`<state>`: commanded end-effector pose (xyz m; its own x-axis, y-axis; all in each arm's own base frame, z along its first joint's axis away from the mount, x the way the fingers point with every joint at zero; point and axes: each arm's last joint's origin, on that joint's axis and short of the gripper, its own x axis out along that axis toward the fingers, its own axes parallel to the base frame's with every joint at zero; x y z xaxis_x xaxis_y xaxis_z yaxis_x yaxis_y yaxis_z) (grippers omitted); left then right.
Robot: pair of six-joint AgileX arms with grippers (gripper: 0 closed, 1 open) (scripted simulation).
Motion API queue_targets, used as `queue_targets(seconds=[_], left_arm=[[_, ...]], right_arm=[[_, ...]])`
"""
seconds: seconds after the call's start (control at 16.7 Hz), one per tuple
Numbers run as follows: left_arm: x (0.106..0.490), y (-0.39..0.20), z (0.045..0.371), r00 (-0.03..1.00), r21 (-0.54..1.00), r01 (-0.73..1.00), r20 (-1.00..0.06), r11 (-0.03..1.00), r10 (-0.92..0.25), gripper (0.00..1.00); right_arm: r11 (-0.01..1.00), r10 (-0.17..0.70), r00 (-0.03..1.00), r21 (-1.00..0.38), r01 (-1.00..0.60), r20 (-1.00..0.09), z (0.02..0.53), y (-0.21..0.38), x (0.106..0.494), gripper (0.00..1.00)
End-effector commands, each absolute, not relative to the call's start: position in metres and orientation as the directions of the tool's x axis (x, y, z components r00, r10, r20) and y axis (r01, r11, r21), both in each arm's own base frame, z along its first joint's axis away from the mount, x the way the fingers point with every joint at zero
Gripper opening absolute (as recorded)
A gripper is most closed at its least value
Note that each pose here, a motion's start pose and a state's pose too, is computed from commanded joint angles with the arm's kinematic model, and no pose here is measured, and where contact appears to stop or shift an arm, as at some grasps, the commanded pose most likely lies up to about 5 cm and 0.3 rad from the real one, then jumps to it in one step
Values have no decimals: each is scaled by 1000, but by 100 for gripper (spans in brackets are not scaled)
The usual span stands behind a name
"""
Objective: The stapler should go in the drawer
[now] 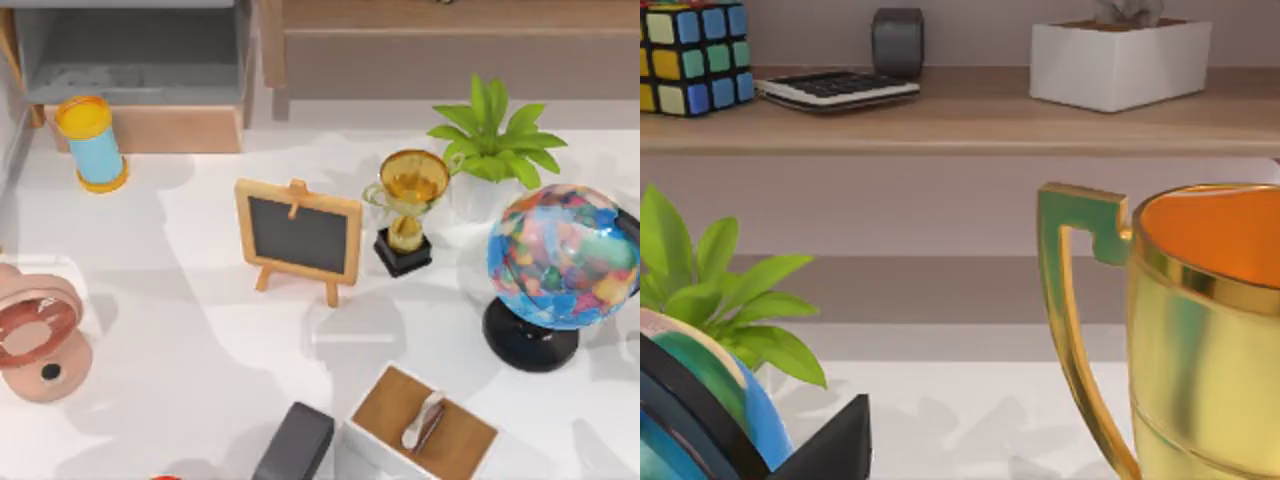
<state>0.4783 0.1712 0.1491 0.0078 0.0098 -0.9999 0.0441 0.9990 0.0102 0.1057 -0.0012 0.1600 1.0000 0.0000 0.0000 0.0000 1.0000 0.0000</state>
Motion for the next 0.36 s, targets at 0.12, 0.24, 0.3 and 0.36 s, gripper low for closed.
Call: queue_targets(seconds=[0.12, 0.24, 0.3, 0.36], left_arm=[[478, 171, 149, 8, 10, 44, -1000, 999, 10, 100], [478, 171, 149, 8, 10, 44, -1000, 999, 10, 100], [478, 171, 149, 8, 10, 44, -1000, 999, 10, 100], [478, 171, 149, 8, 10, 44, -1000, 999, 10, 100]], right_arm=[[1000, 0, 1000, 0, 0, 0, 160, -1, 106, 100], [1000, 0, 1000, 0, 0, 0, 160, -1, 106, 100], [1000, 0, 1000, 0, 0, 0, 160, -1, 106, 100], [1000, 0, 1000, 0, 0, 0, 160, -1, 106, 100]])
